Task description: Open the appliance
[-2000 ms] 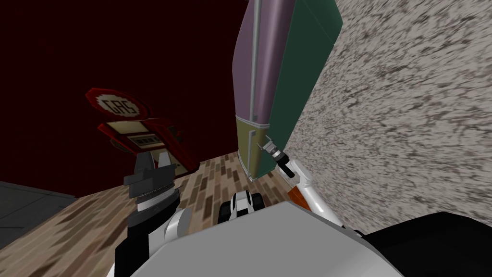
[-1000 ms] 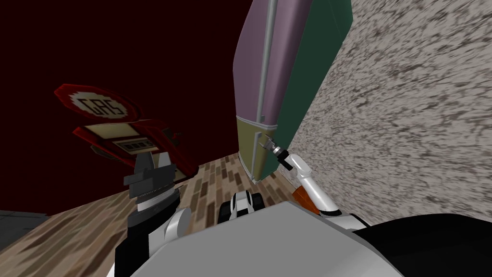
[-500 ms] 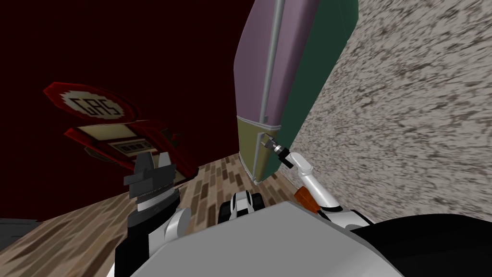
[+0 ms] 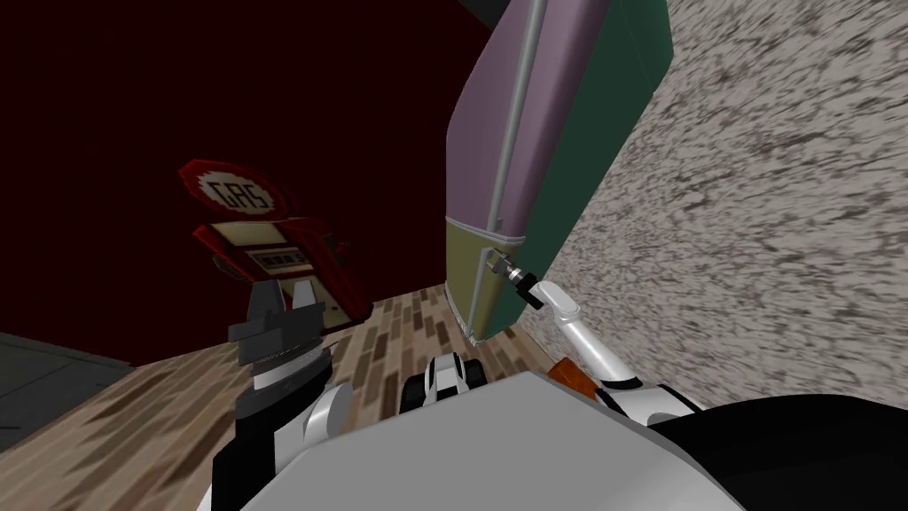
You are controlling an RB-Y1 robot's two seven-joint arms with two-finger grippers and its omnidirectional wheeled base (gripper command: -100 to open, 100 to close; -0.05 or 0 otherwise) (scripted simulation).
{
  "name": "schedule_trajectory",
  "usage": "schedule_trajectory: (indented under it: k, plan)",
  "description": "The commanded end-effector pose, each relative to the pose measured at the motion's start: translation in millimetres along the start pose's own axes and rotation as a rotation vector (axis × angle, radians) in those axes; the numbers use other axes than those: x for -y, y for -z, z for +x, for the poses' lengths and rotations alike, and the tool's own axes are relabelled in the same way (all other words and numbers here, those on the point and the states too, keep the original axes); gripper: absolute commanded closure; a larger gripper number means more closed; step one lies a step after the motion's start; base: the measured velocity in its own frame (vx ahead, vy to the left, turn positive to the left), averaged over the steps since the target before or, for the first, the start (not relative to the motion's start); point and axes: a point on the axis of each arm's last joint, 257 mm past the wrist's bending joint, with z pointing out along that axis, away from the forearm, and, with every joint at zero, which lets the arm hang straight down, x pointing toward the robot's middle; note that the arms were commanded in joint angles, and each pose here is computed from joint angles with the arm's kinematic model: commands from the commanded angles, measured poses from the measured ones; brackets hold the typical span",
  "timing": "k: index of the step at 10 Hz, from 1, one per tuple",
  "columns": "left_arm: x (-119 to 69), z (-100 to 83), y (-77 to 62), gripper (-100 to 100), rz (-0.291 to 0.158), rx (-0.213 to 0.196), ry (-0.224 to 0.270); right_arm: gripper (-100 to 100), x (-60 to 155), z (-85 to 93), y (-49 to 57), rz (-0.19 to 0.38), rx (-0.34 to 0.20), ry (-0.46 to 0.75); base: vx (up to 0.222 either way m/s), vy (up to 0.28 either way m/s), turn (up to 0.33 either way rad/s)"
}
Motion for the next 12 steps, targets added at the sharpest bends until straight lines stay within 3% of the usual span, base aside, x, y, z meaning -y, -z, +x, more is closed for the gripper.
schedule_trajectory:
  k: [1,3,7,8,9,12]
  plan:
    - [0.0,0.0,0.0,0,0.0,0.0,0.0,100,-47.2,39.8,19.2,-0.061,-0.104,-0.137,-0.022,-0.016,0.41]
    - [0.0,0.0,0.1,0,0.0,0.0,0.0,100,-59.0,59.0,26.2,-0.082,-0.144,-0.114,-0.011,0.023,0.303]
    - [0.0,-0.1,0.1,0,0.0,0.0,0.0,100,-60.9,57.5,25.8,-0.084,-0.142,-0.136,-0.003,-0.001,0.04]
    - [0.0,-0.1,0.1,0,0.0,0.0,0.0,100,-18.0,81.5,22.1,-0.031,-0.189,-0.01,-0.002,0.145,-0.106]
    - [0.0,-0.1,0.1,0,0.0,0.0,0.0,100,-18.0,81.5,22.1,-0.031,-0.189,-0.01,0.029,0.217,-0.091]
    - [0.0,-0.1,0.1,0,0.0,0.0,0.0,100,-7.6,104.8,29.5,-0.017,-0.252,0.026,0.067,0.28,-0.054]
